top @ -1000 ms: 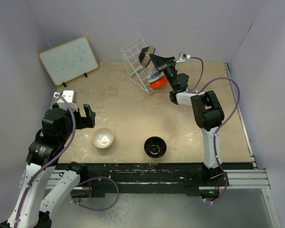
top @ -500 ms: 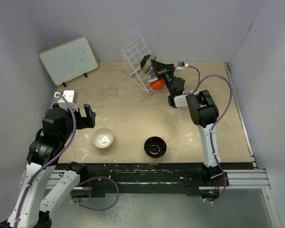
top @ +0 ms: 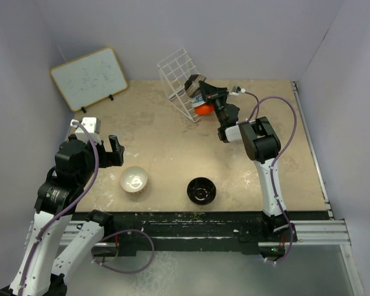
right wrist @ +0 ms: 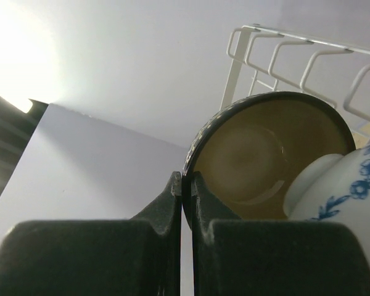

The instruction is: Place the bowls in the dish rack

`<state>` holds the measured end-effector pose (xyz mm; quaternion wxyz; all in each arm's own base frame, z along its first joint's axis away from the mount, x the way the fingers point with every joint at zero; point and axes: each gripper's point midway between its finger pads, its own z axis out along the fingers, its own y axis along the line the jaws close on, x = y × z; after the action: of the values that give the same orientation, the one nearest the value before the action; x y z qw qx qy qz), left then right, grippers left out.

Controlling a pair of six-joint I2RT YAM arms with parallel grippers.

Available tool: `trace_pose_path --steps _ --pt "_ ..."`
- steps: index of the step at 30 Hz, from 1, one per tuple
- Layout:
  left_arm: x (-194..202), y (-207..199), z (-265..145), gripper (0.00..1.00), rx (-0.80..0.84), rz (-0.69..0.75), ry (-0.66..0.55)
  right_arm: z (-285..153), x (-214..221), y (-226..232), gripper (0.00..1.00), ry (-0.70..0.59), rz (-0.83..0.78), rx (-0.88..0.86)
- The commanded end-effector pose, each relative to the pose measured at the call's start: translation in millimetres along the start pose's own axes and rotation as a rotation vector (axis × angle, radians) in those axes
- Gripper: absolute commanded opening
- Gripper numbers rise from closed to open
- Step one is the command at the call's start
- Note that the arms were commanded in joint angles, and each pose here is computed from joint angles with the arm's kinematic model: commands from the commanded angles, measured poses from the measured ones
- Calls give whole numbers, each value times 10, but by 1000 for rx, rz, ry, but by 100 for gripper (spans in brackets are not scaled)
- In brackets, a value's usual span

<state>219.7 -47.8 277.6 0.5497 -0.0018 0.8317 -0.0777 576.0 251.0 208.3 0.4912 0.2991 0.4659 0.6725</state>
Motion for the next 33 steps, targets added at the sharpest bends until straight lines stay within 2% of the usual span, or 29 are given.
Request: trace_pose_path --steps 1,7,10,18,20,24,28,33 --pt "-201 1 -66 99 -2 -6 -64 -142 -77 1160 0 -38 31 -444" --pt "-206 0 -70 99 -1 -7 -66 -166 -68 1056 0 -32 50 -420" --pt "-206 -2 -71 99 0 -8 -66 -189 -69 1008 6 -32 57 -404" --pt "-192 -5 -55 99 0 -11 -61 -270 -61 965 12 -34 55 -366" --pt "-186 -18 -51 99 7 -12 -59 -289 -63 925 17 -35 60 -353" --pt "-179 -22 -47 99 9 -14 -58 -316 -65 889 21 -37 64 -338" --pt "-182 -25 -47 99 10 -18 -59 -346 -86 888 35 -49 63 -324" --pt "-169 -35 -38 99 14 -23 -56 -386 -96 874 42 -53 81 -307"
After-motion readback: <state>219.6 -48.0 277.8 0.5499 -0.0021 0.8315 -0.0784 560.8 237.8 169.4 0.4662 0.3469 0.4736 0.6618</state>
